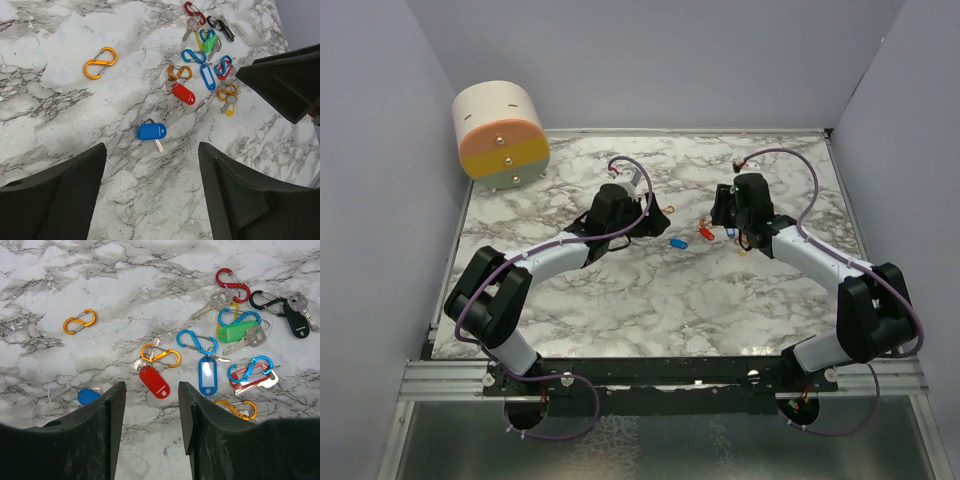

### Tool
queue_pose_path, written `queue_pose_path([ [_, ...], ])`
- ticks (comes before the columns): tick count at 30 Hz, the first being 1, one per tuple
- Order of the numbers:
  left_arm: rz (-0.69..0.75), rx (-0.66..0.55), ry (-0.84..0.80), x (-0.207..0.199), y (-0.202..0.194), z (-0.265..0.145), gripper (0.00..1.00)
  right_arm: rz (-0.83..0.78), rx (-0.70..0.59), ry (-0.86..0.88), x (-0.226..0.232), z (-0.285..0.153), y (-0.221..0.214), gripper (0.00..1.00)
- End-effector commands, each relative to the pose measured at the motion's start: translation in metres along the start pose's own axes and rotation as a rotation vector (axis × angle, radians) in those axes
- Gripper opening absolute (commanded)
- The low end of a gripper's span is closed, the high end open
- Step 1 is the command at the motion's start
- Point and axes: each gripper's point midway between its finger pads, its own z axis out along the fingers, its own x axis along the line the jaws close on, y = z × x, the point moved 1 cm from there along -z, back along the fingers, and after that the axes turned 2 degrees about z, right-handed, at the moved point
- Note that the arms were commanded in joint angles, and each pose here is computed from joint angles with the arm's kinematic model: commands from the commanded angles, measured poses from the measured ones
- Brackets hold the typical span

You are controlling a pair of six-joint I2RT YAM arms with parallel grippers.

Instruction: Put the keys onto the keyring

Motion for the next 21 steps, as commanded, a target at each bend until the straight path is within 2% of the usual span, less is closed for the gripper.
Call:
queue_pose_path([
  [1,0.005,-0.021,0.043,0.011,0.001,0.003,0.77,-0.028,-0.036,0.041,0.001,-0.015,0.003,0.47],
  [5,-0.001,-0.022,0.071,0.019,-0.001,0.006,0.77,-0.061,-0.016,0.165,0.020,-0.021,-0.008,0.47],
  [10,-0.006,-0.034,0.101,0.025,-0.001,0.006,0.77,-0.102,0.029,0.235,0.043,-0.016,-0.031,0.47],
  [21,-0.015,-0.043,0.129,0.038,0.001,0.002,0.77,-0.164,0.103,0.263,0.080,0.010,-0.065,0.47],
])
